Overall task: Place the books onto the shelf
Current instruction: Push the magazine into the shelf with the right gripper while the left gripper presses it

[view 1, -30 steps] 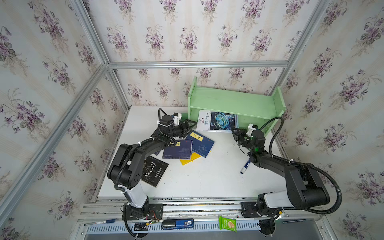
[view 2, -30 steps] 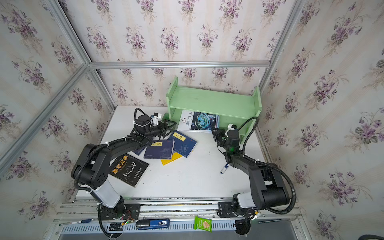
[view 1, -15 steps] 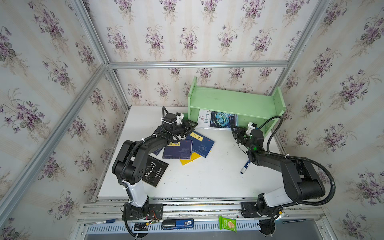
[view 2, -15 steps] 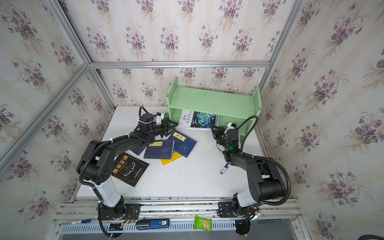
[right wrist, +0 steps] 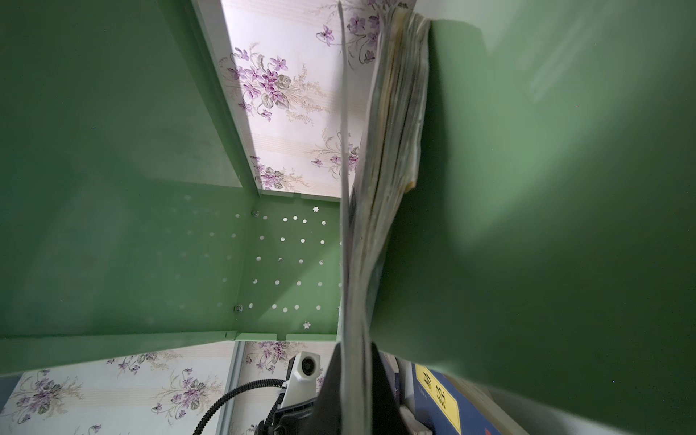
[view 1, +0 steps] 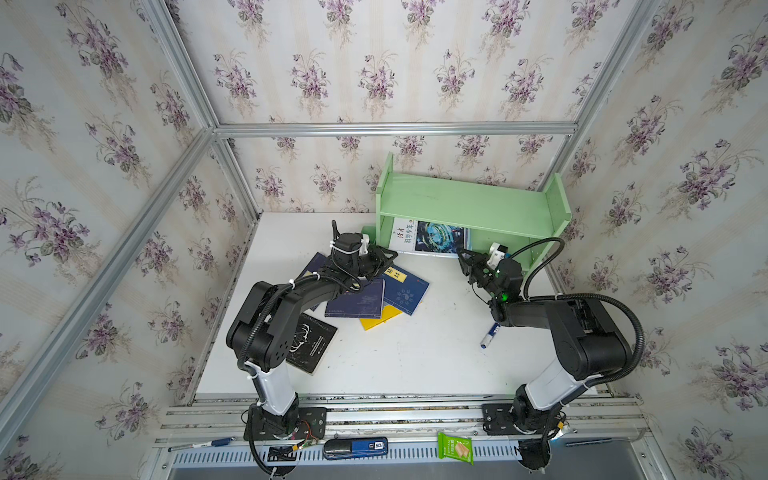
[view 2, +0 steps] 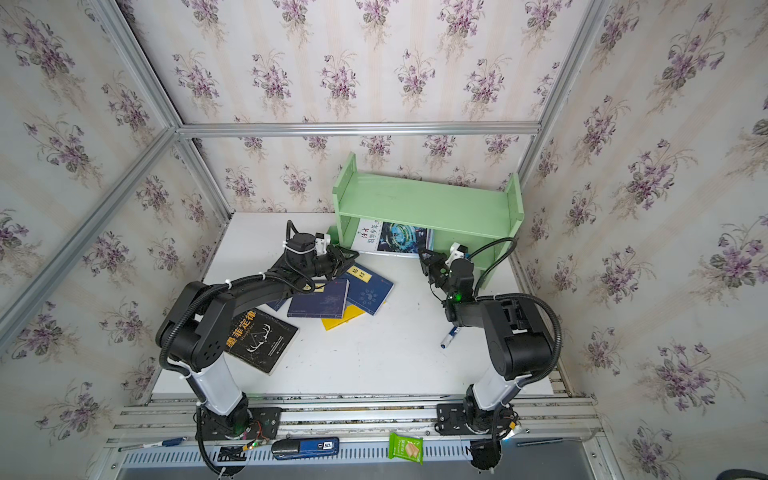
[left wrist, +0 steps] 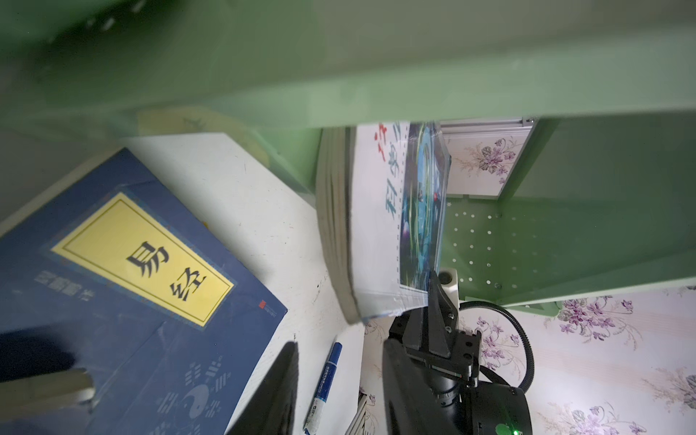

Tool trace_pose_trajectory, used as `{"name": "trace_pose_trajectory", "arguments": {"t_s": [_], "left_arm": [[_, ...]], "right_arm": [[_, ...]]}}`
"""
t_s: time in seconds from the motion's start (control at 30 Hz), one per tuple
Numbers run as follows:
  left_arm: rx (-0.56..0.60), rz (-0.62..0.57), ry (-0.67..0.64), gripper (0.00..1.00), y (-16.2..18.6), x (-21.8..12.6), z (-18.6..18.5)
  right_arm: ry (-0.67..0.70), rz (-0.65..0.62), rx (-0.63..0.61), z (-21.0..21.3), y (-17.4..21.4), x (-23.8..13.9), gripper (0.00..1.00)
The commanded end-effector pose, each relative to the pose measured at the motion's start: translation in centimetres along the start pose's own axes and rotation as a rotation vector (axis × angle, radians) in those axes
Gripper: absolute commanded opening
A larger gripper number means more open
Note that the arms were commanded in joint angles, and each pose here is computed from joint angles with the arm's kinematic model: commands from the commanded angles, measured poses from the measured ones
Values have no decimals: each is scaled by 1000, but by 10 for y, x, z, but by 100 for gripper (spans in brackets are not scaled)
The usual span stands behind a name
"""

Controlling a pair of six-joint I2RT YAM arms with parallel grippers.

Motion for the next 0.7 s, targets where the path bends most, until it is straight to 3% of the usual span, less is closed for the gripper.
{"name": "trace_pose_trajectory", "arguments": {"t_s": [0.0, 0.2, 0.4, 0.67], "left_arm": [[-41, -48, -14, 36, -2, -2, 2], [-57, -99, -26, 36, -2, 0, -1], [-38, -121, -4, 44, -4, 2, -14], [-57, -140, 23, 45, -9, 10, -10]], "right_arm": [[-131, 31, -10, 15, 2, 2, 1], [-162, 61, 39, 0, 5, 7, 1], [-129, 43, -24, 2, 3, -1, 1], [-94, 27, -51, 1, 4, -9, 2]]}}
Point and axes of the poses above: each gripper's point midway between its finger pads, its own x axis out along the fingers, its own z axis along the line the jaws close on, y = z × x, the point moved 7 cm from there along -x, back along the fingers, and after that the axes turned 1 degree about -x, right-handed, at the moved point
